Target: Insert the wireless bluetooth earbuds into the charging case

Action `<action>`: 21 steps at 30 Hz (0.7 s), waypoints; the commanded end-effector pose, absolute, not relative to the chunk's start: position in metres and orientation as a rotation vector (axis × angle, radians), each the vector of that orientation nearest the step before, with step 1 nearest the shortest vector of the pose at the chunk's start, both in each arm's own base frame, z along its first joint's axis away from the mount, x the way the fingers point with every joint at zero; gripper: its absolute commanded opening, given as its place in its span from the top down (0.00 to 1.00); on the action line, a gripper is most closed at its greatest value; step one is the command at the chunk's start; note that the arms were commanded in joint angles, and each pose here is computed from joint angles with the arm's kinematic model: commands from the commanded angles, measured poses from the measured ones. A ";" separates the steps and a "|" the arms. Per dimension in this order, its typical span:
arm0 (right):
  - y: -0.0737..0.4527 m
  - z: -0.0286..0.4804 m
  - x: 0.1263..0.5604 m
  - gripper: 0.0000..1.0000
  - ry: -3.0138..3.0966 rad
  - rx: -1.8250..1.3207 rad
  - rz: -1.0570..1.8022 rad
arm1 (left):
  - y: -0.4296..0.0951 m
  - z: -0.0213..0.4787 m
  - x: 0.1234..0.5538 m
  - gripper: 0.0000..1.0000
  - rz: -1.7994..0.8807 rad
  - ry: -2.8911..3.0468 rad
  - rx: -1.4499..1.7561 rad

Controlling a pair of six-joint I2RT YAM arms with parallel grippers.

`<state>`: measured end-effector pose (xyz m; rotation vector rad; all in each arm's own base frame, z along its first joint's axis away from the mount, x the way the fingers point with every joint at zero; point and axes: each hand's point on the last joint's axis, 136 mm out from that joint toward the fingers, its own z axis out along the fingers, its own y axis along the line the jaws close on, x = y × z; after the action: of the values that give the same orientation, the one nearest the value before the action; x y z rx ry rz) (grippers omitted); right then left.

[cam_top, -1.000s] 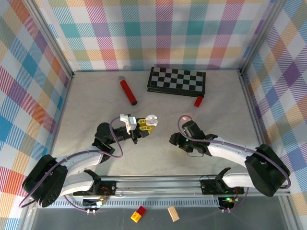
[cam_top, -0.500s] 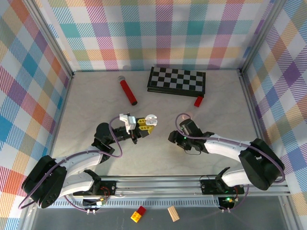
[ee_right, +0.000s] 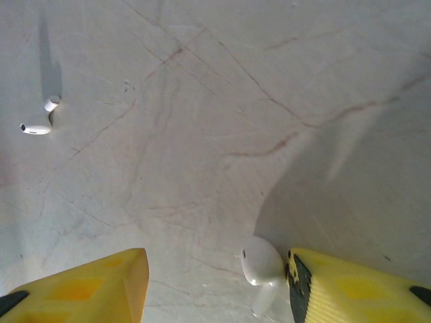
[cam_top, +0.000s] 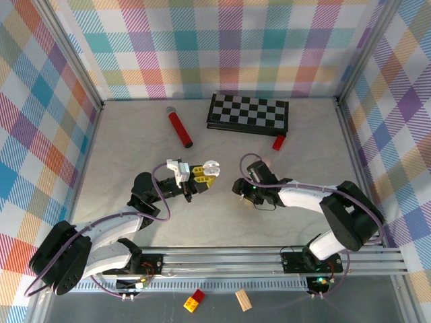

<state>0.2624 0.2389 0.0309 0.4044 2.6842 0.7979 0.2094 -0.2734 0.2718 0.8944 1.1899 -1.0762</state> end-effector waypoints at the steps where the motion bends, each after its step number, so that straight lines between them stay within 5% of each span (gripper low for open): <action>1: 0.248 0.038 0.271 0.45 2.672 0.335 0.824 | -0.270 0.280 0.204 0.93 -1.080 1.151 0.908; 13: 0.216 0.058 0.261 0.43 2.864 -0.145 0.354 | -0.266 0.276 0.199 0.93 -1.058 1.151 0.921; 21: 0.229 0.044 0.256 0.52 2.990 -0.298 0.353 | -0.256 0.262 0.191 0.93 -1.040 1.191 0.917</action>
<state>0.2717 0.2348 0.0522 -0.1848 2.8892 0.3954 0.1950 -0.2610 0.2598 0.9037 1.2141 -1.0598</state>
